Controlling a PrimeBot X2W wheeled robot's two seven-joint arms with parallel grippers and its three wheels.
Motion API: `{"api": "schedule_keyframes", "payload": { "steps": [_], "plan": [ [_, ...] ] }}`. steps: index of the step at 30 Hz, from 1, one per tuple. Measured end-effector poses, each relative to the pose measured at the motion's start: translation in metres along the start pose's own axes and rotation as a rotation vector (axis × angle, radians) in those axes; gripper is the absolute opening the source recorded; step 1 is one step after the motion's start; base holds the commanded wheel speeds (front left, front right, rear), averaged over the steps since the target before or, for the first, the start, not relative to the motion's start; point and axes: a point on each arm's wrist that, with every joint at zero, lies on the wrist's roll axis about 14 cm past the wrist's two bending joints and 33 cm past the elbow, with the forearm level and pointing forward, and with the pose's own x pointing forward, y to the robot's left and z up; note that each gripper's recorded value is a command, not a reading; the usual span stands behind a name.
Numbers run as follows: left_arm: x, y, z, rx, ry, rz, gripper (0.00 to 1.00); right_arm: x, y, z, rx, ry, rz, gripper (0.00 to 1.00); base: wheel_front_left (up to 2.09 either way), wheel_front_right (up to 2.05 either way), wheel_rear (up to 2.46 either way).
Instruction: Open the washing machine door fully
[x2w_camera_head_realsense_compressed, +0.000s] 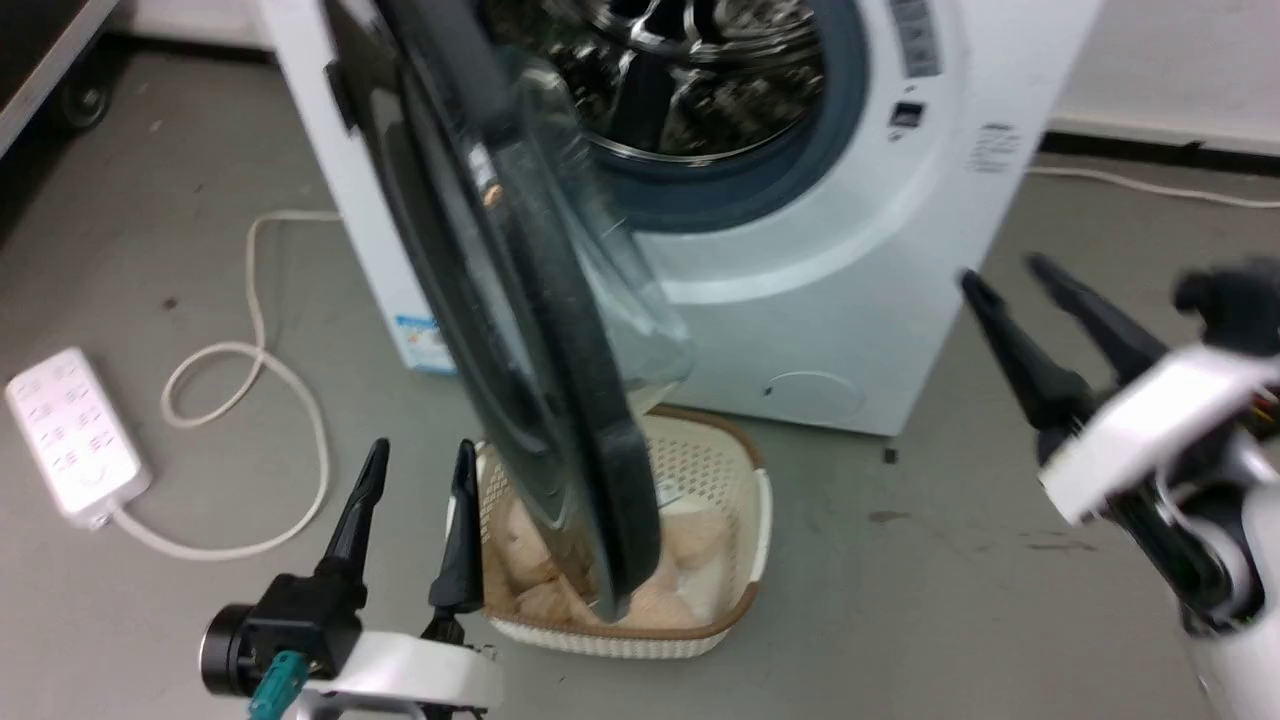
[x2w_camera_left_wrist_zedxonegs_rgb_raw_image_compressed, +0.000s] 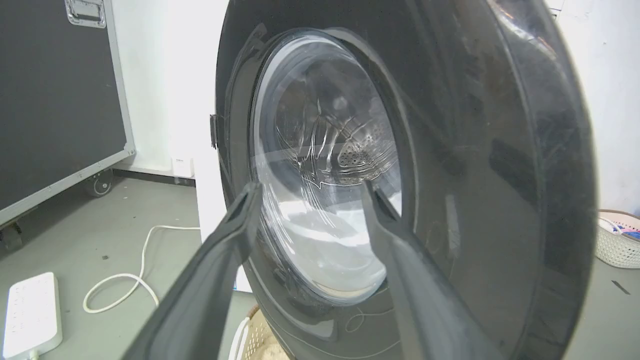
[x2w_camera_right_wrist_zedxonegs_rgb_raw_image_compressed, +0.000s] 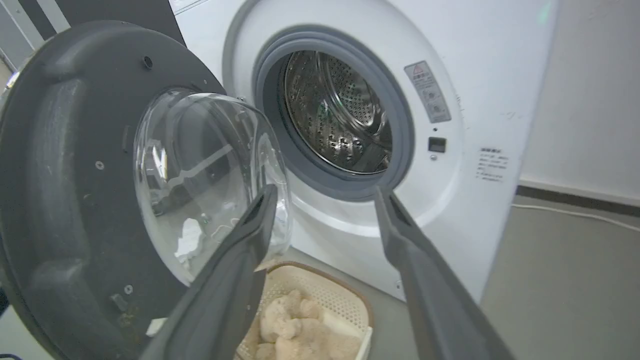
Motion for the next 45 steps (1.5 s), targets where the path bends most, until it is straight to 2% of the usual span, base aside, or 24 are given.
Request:
{"api": "schedule_keyframes", "payload": {
  "steps": [5, 11, 16, 22, 31, 32, 33, 40, 45],
  "plan": [
    [0.000, -0.007, -0.005, -0.056, 0.015, -0.031, 1.00, -0.046, -0.025, 0.012, -0.295, -0.115, -0.117, 1.00, 0.00, 0.00, 0.00],
    [0.001, -0.014, -0.007, -0.059, 0.019, -0.065, 1.00, -0.099, -0.046, 0.012, -0.416, -0.228, -0.292, 1.00, 0.00, 0.00, 0.00],
    [0.000, -0.017, -0.009, -0.051, 0.027, -0.073, 1.00, -0.123, -0.034, 0.001, -0.377, -0.285, -0.355, 1.00, 0.00, 0.00, 0.00],
    [-0.001, -0.022, -0.011, -0.052, 0.031, -0.086, 1.00, -0.136, -0.035, -0.020, -0.410, -0.229, -0.414, 1.00, 0.00, 0.00, 0.00],
    [-0.008, -0.020, -0.011, -0.042, 0.036, -0.075, 1.00, -0.143, -0.033, -0.041, -0.401, -0.182, -0.426, 1.00, 0.00, 0.00, 0.00],
    [-0.009, -0.021, -0.012, -0.042, 0.039, -0.077, 0.47, -0.143, -0.033, -0.042, -0.399, -0.181, -0.426, 1.00, 0.00, 0.00, 0.00],
    [-0.009, -0.022, -0.012, -0.042, 0.040, -0.078, 0.00, -0.143, -0.032, -0.042, -0.397, -0.182, -0.425, 1.00, 0.00, 0.00, 0.00],
    [-0.007, -0.009, 0.001, -0.036, -0.002, -0.036, 0.00, -0.142, -0.028, -0.044, -0.343, -0.199, -0.412, 1.00, 0.00, 0.00, 0.00],
    [0.004, 0.008, 0.048, -0.029, -0.152, 0.021, 0.00, -0.140, -0.027, -0.044, -0.334, -0.201, -0.405, 1.00, 0.00, 0.00, 0.00]
  ]
}}
